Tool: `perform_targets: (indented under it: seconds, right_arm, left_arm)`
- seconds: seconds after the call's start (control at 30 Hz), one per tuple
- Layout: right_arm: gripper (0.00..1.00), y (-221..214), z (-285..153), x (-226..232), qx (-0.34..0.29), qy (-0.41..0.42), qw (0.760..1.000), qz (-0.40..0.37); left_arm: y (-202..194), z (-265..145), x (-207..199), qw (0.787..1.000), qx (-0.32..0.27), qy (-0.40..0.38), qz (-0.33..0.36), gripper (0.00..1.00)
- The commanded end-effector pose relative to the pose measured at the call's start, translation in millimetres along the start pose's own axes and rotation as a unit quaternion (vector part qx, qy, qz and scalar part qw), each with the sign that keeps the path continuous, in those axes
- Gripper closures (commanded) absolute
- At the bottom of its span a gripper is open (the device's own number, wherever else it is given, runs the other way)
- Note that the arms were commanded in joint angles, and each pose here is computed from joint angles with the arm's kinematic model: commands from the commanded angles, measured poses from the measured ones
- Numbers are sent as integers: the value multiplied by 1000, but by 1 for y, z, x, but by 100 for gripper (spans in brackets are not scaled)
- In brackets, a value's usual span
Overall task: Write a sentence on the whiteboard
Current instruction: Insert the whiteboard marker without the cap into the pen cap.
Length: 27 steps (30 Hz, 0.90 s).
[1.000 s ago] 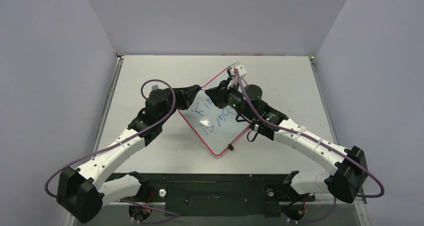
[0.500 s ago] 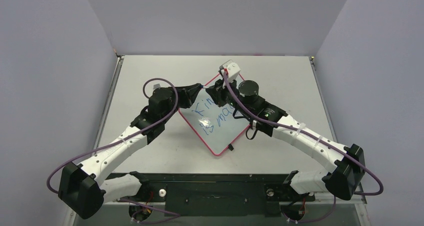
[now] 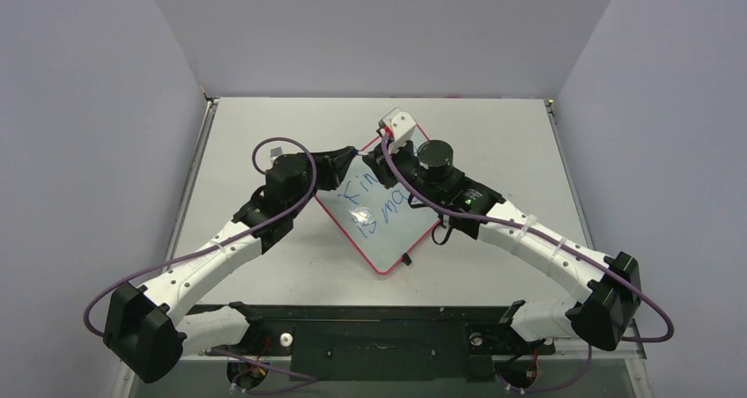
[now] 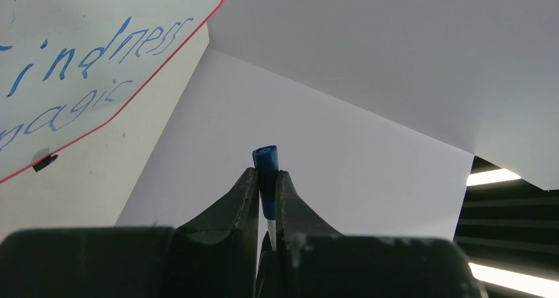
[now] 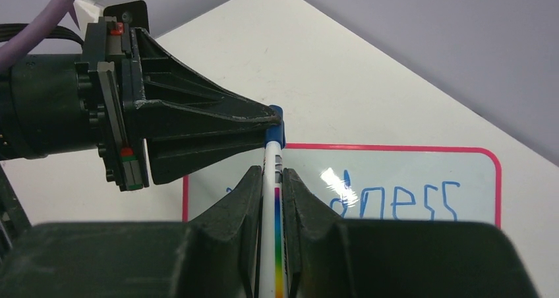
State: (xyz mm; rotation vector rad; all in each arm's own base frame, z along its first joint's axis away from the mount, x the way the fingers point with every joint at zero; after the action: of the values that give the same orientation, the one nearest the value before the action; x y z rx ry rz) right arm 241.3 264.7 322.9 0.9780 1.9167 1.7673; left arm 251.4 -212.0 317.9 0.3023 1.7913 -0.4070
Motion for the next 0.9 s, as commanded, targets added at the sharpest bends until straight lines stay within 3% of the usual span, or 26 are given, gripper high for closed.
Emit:
perform_targets:
  seconds: [0.0,0.17,0.37,0.57,0.87]
  right_arm:
    - [100,-8,9,5,24,11,998,-62]
    - [100,-12,0,5,12,-49,987,-156]
    - [100,-21,-1,10,-44,-105,980,-164]
    - [100,-13,12,8,-74,-171,977,-104]
    - [100,-5,25,11,-98,-136,984,55]
  left_arm:
    - [-47,-38,-52,985,138,-102,22,100]
    - [-50,-44,-56,984,142,-106,21,100]
    - [-54,-50,-61,982,147,-113,20,100]
    - [-56,-57,-64,981,149,-121,21,100]
    - [-58,-62,-66,980,147,-131,27,100]
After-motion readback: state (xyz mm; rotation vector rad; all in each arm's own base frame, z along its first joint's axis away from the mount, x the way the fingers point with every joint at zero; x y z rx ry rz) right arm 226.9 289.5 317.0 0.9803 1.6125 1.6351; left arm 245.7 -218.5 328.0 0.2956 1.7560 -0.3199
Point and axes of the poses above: each gripper's point midway between its finger pads, its own z axis out along the fingers, its own x axis along the line the jaws close on, y = z × x, the point moved 9 cm from there along -z, back along the fingers, and after that the axes turned 11 degrees about z, right-handed, at the moved point
